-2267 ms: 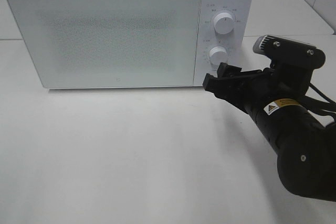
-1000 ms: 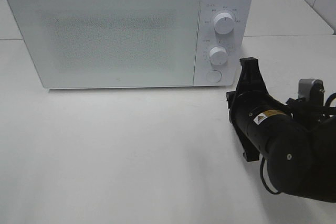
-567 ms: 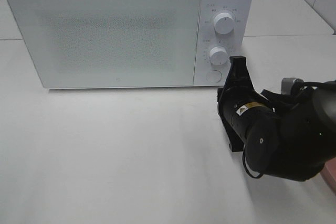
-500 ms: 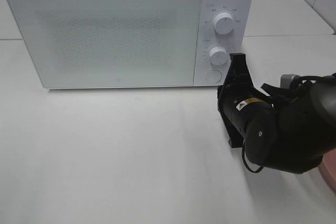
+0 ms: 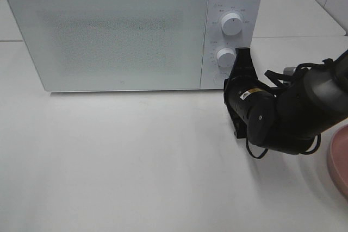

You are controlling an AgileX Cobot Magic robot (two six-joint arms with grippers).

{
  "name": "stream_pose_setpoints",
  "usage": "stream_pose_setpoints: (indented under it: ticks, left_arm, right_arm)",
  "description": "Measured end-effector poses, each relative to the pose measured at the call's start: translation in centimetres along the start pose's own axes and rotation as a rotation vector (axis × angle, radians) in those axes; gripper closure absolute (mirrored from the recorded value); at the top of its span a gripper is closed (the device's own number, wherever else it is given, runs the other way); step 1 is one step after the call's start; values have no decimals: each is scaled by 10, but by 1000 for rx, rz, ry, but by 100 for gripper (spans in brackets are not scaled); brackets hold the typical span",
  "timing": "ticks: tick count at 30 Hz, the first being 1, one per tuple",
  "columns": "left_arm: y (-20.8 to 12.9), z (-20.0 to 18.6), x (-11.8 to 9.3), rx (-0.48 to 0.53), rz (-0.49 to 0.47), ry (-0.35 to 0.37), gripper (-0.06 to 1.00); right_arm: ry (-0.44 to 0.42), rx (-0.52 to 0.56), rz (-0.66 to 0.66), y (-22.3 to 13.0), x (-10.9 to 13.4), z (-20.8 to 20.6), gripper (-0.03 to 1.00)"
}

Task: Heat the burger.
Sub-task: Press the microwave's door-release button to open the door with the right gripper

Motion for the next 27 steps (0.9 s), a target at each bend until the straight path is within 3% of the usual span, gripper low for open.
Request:
stream_pose_setpoints:
  ticks: [27]
  left_arm:
    - [0, 0, 0, 0, 0, 0, -5]
  right_arm:
    - [-7, -17, 41, -10, -5, 46, 96]
Point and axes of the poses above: a point on each arm's last joint axis where the gripper is mounted, z pointing out along that axis toward the gripper, x along the wrist's bending axis when the last joint is at zero, y = z × x, the point moved 5 cm from there along z, pointing out along that axis toward the gripper, and after that the axes turned 10 degrees about -z, right-handed, at the moved point
